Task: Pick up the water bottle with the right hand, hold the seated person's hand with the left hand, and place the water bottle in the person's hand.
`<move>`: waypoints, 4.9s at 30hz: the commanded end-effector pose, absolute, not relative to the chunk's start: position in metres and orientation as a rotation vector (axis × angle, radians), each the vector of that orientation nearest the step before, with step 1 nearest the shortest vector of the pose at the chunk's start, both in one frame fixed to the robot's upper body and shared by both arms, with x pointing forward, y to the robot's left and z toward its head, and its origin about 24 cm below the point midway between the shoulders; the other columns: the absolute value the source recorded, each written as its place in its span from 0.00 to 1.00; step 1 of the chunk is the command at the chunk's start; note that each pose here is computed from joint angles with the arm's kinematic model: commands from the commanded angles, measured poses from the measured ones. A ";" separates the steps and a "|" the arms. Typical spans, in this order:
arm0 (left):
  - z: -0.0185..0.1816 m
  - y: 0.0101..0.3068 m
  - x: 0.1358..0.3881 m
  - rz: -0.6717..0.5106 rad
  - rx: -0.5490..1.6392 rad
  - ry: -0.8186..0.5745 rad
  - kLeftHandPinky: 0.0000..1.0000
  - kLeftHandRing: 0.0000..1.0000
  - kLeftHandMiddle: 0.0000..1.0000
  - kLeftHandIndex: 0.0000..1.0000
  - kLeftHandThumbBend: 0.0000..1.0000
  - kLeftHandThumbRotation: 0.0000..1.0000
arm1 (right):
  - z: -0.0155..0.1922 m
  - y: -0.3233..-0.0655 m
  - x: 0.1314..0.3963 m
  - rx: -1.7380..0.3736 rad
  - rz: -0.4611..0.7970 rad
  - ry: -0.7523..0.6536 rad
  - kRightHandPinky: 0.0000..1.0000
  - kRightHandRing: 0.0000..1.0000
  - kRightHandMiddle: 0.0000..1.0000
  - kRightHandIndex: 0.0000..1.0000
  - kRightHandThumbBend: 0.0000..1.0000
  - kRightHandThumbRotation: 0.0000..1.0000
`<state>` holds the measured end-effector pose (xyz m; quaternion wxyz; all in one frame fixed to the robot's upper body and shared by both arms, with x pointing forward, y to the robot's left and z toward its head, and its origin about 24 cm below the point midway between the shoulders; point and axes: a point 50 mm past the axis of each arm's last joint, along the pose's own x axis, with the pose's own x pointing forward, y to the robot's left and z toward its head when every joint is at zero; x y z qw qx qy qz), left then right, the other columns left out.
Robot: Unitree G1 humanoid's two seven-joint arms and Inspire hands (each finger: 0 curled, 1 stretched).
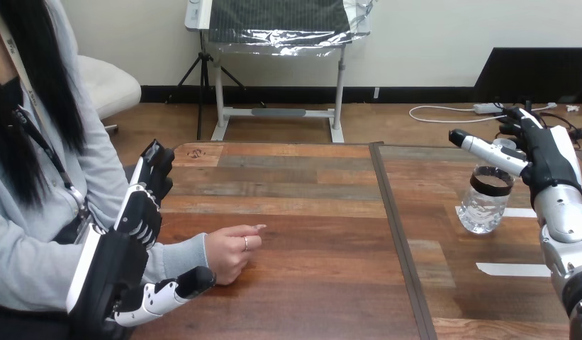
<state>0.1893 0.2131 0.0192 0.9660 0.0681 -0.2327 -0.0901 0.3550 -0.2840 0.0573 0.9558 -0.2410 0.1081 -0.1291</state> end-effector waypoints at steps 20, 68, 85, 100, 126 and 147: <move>0.037 0.214 0.198 -0.184 0.144 -0.560 0.98 1.00 1.00 1.00 1.00 0.51 | 0.057 -0.280 0.356 -0.471 -0.243 0.211 0.81 0.87 0.88 0.93 0.94 0.40; 0.040 0.217 0.193 -0.171 0.158 -0.559 0.95 1.00 1.00 0.99 1.00 0.51 | 0.045 -0.272 0.354 -0.525 -0.220 0.284 0.76 0.84 0.85 0.91 0.89 0.33; 0.042 0.217 0.189 -0.157 0.158 -0.562 0.95 0.99 1.00 0.98 1.00 0.52 | 0.041 -0.268 0.355 -0.532 -0.206 0.314 0.76 0.84 0.85 0.90 0.88 0.30; 0.043 0.218 0.186 -0.157 0.157 -0.561 0.95 1.00 1.00 0.98 1.00 0.51 | 0.039 -0.265 0.355 -0.535 -0.199 0.325 0.75 0.83 0.86 0.89 0.86 0.28; 0.043 0.217 0.184 -0.157 0.140 -0.560 0.95 0.99 1.00 0.97 1.00 0.50 | 0.039 -0.263 0.355 -0.526 -0.247 0.295 0.69 0.76 0.78 0.82 0.89 0.05; 0.044 0.216 0.183 -0.155 0.143 -0.554 0.96 0.99 1.00 0.96 1.00 0.49 | 0.041 -0.261 0.355 -0.516 -0.340 0.250 0.49 0.52 0.56 0.59 0.89 0.00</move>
